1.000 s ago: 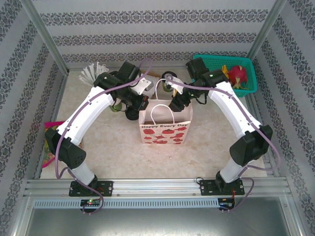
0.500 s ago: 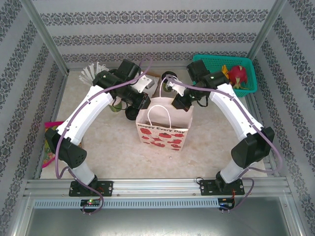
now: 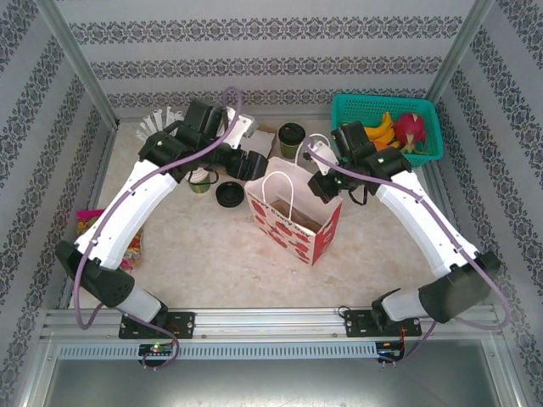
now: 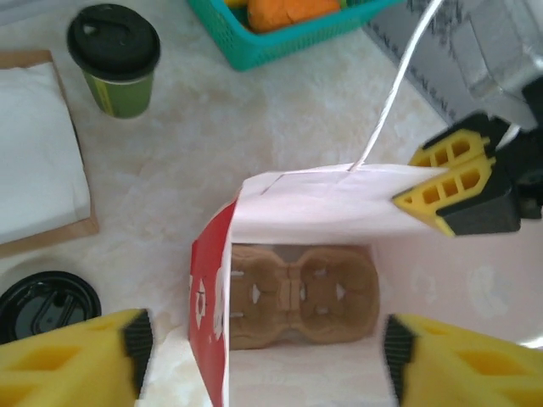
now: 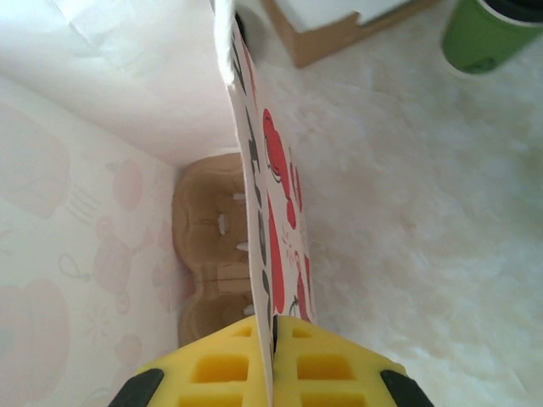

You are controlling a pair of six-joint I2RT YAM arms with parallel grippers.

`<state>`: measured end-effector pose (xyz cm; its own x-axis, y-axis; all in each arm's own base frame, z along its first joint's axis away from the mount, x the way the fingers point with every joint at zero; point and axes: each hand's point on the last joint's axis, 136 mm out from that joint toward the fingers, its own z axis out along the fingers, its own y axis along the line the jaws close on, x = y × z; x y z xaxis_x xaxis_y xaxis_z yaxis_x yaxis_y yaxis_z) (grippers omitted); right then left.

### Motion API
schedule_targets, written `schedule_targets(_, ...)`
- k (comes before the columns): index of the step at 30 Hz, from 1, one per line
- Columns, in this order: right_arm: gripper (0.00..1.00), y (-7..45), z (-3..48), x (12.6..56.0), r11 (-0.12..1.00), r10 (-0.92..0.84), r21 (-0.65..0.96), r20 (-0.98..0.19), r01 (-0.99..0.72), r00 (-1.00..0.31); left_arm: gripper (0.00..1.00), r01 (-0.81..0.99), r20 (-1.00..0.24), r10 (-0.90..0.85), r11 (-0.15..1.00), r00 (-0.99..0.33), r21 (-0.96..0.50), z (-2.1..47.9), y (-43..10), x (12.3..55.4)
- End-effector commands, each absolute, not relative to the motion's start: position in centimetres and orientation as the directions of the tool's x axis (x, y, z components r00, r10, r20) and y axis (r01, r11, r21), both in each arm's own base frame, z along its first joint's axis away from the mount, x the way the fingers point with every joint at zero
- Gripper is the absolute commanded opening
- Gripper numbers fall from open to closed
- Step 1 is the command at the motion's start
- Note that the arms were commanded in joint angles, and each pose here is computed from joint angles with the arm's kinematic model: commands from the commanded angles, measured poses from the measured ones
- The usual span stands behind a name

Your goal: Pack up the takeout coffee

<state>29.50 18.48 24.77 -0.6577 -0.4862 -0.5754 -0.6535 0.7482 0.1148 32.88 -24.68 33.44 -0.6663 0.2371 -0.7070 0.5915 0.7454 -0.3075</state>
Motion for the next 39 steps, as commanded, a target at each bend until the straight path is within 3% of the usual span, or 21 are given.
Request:
schedule_targets(1,0.0,16.8,25.4,30.1,0.874,-0.321,0.115,-0.593,-0.472,-0.738,0.87,0.527,-0.78,0.124,0.799,-0.613,-0.288,35.3,-23.5,34.7)
schedule_targets(5,0.0,16.0,25.6,30.1,0.932,-0.188,0.138,-0.609,-0.336,-0.771,1.0,0.447,-0.813,0.038,0.85,-0.581,-0.28,36.1,-21.8,35.4)
schedule_targets(15,0.0,17.8,26.7,30.8,0.949,-0.04,0.205,-0.673,-0.238,-0.739,1.0,0.242,-0.815,-0.094,0.93,-0.572,-0.277,36.2,-17.8,36.3)
schedule_targets(26,0.0,20.9,23.0,30.6,0.925,-0.038,0.29,-0.57,-0.244,-0.821,1.0,0.223,-0.799,-0.076,0.941,-0.597,-0.256,34.9,-17.7,36.8)
schedule_targets(39,0.0,23.8,23.3,30.5,0.895,-0.052,0.336,-0.574,-0.293,-0.817,1.0,0.282,-0.817,0.023,0.944,-0.576,-0.172,34.3,-17.9,37.0)
